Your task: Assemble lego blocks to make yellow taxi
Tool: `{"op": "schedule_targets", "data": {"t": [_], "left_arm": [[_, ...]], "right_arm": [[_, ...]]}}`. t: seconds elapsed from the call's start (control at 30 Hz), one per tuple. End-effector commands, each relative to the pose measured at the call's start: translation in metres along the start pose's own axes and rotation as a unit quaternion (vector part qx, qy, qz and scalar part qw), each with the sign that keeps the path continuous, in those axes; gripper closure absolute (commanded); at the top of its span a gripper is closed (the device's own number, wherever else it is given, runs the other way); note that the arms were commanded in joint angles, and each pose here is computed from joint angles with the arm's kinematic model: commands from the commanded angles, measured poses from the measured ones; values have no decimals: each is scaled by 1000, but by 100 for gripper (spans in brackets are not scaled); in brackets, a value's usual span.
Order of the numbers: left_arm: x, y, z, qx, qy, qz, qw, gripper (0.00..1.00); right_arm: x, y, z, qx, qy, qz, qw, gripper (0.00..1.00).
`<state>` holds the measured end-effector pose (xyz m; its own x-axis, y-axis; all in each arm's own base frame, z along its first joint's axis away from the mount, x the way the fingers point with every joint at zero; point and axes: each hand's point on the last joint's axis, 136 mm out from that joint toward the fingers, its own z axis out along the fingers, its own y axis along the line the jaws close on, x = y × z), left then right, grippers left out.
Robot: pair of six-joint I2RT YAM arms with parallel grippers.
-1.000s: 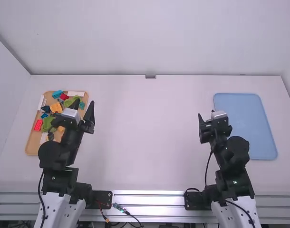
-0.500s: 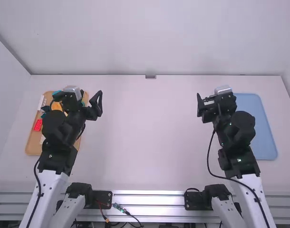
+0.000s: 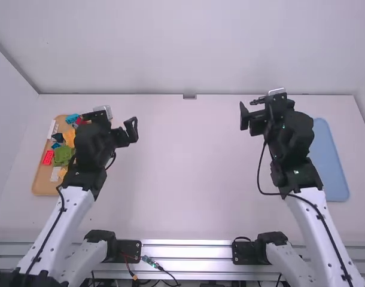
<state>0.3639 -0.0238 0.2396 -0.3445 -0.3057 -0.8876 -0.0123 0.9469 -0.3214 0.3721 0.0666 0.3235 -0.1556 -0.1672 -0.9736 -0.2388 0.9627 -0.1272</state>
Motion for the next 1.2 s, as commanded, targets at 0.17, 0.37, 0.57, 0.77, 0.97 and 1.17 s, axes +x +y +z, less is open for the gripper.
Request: {"op": "schedule_targets", "data": {"t": [0.17,0.37,0.57,0.77,0.97,1.17], "left_arm": [[23,32,23,-79,15,-67,994,1],[37,42,34,-97,24,-90,991,1],[37,42,34,-97,25,-90,991,1],[40,43,34,-100,31,-84,991,1],[37,72,26,-171,39,-90,980,1],[21,110,34,-188,94,-67,975,1]], "right_arm": [[37,4,26,-10,77,17,997,1],[49,12,39,-36,117,25,992,1],[63,23,50,-72,157,26,985,1],[81,18,61,-75,203,34,976,1],[91,20,69,-98,231,35,967,1],[110,25,78,-101,262,38,959,1]]}}
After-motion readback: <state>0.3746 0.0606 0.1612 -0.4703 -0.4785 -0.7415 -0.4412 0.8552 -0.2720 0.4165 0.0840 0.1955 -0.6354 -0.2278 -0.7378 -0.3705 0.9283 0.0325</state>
